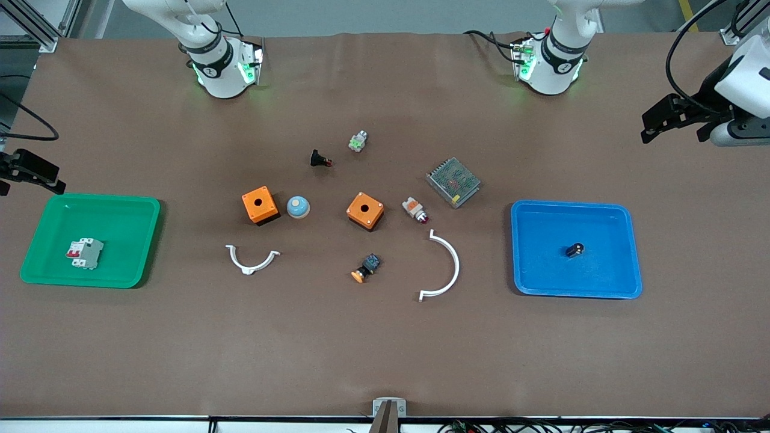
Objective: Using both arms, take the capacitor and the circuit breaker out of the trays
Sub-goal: 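Reach the left gripper to the capacitor while the right gripper reaches the breaker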
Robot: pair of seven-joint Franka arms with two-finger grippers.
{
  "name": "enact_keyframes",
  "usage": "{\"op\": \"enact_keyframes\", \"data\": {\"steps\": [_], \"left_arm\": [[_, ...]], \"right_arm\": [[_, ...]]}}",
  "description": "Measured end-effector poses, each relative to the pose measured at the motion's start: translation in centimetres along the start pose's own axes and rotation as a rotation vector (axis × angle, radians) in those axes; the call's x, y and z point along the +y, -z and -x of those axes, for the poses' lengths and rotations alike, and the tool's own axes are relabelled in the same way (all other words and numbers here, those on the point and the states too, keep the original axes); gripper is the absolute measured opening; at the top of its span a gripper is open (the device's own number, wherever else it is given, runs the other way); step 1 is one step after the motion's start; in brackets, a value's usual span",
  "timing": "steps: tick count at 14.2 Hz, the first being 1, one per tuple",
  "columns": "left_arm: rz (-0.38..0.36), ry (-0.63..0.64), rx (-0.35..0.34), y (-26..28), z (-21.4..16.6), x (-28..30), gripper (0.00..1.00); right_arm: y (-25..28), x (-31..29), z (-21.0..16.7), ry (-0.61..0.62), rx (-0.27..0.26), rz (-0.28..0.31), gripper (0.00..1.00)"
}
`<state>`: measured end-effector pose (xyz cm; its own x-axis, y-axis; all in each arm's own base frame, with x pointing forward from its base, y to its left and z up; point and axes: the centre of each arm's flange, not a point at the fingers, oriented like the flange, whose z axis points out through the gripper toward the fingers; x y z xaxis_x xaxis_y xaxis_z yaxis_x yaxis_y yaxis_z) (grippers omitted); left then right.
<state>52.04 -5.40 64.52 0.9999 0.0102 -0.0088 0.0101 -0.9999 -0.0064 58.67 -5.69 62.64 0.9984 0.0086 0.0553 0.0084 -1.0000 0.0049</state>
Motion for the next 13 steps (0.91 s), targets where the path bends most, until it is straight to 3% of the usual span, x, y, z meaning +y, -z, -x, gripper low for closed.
{"op": "enact_keyframes", "data": {"steps": [7, 13], "left_arm": [[-0.002, 0.005, -0.023, -1.6, -1.6, -0.3, 1.0], [0.009, 0.027, -0.005, -14.1, -8.2, -3.2, 1.0]], "right_arm": [[0.1, 0.0, 0.0, 0.0, 0.002, 0.0, 1.0], [-1.0, 0.7, -0.3, -0.009, -0.021, 0.016, 1.0]]}}
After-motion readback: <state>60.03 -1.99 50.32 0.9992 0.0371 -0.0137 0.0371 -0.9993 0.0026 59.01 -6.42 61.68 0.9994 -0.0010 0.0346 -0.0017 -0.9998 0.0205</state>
